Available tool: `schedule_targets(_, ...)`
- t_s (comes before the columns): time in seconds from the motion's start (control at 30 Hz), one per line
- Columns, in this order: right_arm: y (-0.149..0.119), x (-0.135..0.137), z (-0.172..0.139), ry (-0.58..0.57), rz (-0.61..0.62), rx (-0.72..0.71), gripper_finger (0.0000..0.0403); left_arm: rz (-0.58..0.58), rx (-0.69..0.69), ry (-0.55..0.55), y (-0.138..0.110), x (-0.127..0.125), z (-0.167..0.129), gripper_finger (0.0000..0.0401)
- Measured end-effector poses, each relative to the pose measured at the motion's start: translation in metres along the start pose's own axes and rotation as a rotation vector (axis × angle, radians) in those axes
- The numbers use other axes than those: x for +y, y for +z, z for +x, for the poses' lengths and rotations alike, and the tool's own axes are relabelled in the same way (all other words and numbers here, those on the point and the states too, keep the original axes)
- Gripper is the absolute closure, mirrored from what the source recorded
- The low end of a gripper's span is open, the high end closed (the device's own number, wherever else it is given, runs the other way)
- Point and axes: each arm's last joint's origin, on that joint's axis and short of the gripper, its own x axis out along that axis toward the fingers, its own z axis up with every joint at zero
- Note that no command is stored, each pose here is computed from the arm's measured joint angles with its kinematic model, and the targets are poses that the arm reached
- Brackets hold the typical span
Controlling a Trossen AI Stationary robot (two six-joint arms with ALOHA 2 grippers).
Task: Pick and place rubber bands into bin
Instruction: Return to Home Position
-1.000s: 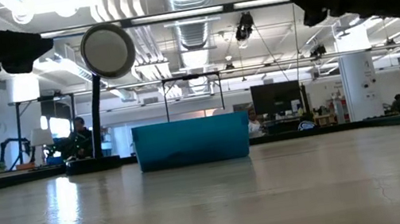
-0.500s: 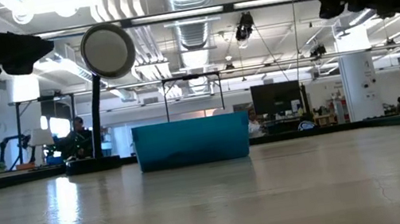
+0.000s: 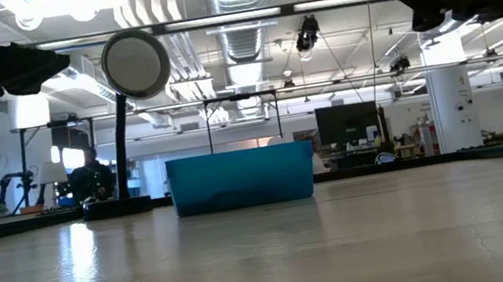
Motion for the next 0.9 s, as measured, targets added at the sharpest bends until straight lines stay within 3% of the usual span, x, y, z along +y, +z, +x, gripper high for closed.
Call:
schedule_targets(0.77, 0.002, 0.003, -0.028, -0.03, 0.047, 0.066, 0.031, -0.006, -0.003, 0.001, 0.0, 0.0, 0.0, 0.0234)
schedule_targets(0.9, 0.002, 0.003, -0.032, -0.091, 0.044, 0.071, 0.0314, -0.006, -0.003, 0.001, 0.0, 0.0, 0.0, 0.0234)
